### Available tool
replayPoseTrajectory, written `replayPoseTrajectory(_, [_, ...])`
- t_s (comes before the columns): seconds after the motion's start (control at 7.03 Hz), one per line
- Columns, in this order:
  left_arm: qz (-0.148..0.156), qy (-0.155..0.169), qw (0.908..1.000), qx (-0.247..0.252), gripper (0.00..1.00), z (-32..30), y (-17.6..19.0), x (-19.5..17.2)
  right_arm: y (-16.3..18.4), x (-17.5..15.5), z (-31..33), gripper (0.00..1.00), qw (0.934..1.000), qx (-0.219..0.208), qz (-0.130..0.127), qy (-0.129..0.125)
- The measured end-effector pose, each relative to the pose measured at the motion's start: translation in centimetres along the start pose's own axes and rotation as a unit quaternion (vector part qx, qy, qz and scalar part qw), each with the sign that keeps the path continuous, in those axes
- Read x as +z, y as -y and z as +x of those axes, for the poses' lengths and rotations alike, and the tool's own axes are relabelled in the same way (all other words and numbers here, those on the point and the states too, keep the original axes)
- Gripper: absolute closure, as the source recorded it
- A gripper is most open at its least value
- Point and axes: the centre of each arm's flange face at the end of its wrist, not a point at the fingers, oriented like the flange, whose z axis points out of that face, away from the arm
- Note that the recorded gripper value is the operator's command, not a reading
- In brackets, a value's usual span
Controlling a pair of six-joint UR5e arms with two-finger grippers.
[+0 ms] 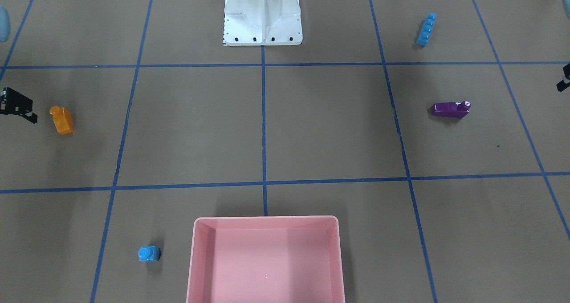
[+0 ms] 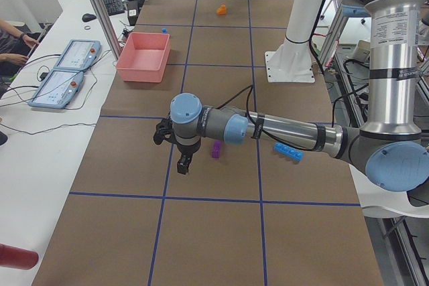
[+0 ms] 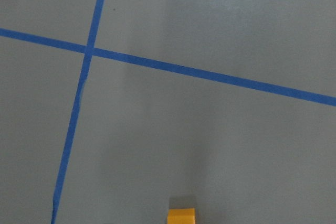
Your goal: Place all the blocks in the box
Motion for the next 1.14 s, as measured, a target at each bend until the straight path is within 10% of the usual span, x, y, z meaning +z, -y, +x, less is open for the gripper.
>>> replayPoseTrajectory(0.85, [-0.003,-0.001,0.9995,-0.032,0.00,-0.4,0.1,0.6,-4.2,8.9,-2.2,0.00,0.9958,-0.046,-0.065,-0.044])
replayPoseTrajectory(1.0, [-0.003,-0.001,0.9995,-0.033,0.00,-0.4,0.1,0.6,-4.4,10.0,-1.7,0.18,0.9950,-0.045,-0.076,-0.048])
replayPoseTrajectory(1.14, [-0.003,-0.002,0.9995,-0.033,0.00,-0.4,0.1,0.6,-4.7,10.9,-1.2,0.82,0.9942,-0.042,-0.085,-0.051])
